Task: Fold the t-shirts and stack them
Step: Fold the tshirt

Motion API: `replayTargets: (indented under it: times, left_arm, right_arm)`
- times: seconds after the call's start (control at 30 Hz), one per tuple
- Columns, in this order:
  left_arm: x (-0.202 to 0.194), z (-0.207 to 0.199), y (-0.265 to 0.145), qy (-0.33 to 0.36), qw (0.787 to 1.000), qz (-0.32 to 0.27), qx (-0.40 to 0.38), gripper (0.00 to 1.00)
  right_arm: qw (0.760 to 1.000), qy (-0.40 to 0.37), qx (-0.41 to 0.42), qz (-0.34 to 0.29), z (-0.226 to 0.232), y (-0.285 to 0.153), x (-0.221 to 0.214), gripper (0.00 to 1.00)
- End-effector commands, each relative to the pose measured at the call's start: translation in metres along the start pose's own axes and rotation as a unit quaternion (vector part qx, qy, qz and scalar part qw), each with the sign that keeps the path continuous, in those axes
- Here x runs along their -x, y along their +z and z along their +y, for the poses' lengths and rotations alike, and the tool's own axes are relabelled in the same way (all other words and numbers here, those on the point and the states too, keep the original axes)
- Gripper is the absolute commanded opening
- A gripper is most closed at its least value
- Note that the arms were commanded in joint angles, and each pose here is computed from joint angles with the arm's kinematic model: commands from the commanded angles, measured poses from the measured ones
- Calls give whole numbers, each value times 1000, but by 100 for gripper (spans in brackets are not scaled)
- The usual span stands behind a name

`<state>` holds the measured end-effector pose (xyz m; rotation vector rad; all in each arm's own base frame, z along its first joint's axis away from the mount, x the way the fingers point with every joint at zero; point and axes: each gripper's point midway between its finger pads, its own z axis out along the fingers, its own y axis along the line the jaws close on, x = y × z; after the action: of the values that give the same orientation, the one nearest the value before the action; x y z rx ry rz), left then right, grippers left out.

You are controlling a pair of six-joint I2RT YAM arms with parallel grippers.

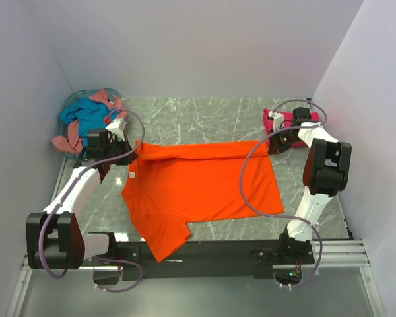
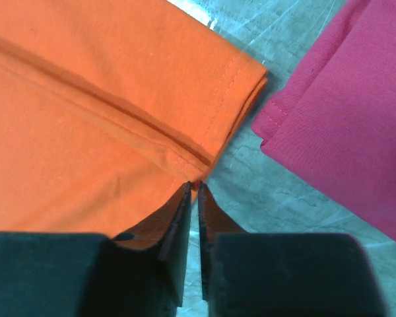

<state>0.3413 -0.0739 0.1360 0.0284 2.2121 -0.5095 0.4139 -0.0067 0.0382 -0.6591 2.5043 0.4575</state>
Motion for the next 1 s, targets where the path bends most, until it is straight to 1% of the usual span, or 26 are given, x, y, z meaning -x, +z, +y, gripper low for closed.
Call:
replayTargets:
  times: [0.0, 0.03, 0.1, 0.2, 0.27, 0.53, 0.8, 0.97]
  left_arm:
    - [1, -2, -6, 15, 1000, -9, -6, 0]
    - [-2, -2, -5, 13, 1000, -3, -6, 0]
    - [-5, -3, -4, 14, 1000, 3, -11, 0]
    - [-8, -4, -3, 14, 1000, 10, -15, 0]
    - [-9, -4, -2, 14, 1000, 12, -15, 0]
    - [-16, -7, -3, 17, 999, 22, -19, 0]
    - [-25, -7, -5, 23, 999, 34, -11, 0]
    - [-24, -16, -12, 22, 999, 25, -23, 0]
  right_arm:
    - [999, -23, -14, -17, -3, -13, 10, 17]
    - [999, -25, -13, -17, -2, -14, 10, 26]
    - [999, -26, -11, -19, -1, -16, 9, 35]
    - [999, -31, -9, -35, 3, -25, 14, 44]
    - [998, -35, -13, -47, 5, -35, 19, 48]
    - [995, -42, -7, -89, 17, -62, 28, 57]
    - [994, -35, 23, -103, 38, -65, 23, 59]
    - [994, -30, 34, -104, 44, -64, 20, 59]
